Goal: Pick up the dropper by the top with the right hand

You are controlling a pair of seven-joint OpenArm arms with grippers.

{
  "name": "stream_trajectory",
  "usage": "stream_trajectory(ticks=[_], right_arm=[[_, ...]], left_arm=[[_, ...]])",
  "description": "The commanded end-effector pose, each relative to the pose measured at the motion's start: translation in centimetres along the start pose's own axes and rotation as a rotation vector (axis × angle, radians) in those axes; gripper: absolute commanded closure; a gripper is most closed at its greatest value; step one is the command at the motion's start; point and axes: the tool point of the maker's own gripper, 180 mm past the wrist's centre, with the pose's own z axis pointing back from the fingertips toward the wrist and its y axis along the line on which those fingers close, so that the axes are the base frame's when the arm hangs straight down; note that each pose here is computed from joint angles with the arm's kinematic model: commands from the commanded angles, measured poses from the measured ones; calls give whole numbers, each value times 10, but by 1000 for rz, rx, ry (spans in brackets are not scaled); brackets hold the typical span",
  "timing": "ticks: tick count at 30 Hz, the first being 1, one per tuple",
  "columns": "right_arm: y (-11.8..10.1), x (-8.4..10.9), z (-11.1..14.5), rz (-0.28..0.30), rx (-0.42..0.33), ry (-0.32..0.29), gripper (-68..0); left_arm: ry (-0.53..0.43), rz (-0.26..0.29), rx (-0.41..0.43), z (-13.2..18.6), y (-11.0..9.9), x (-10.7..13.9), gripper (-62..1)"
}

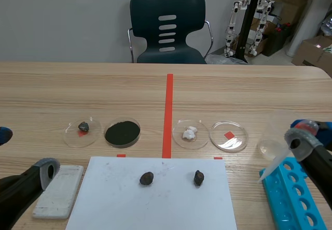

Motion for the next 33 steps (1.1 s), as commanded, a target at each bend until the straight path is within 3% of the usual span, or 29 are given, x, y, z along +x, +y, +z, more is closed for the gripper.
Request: stream_trajectory(ticks=[1,4,13,33], right_arm=[[0,9,-4,18,-3,-34,-50],[3,8,-5,15,-4,-30,-50],[25,3,-6,-13,103,-8,-50],[25,10,-6,-14,102,-47,-50]], left_arm=[[-30,-2,-3,0,-1,9,-623],[-30,-2,-3,0,-1,9,-623],[-30,-2,-3,0,-1,9,-623],[-30,-2,-3,0,-1,9,-623]])
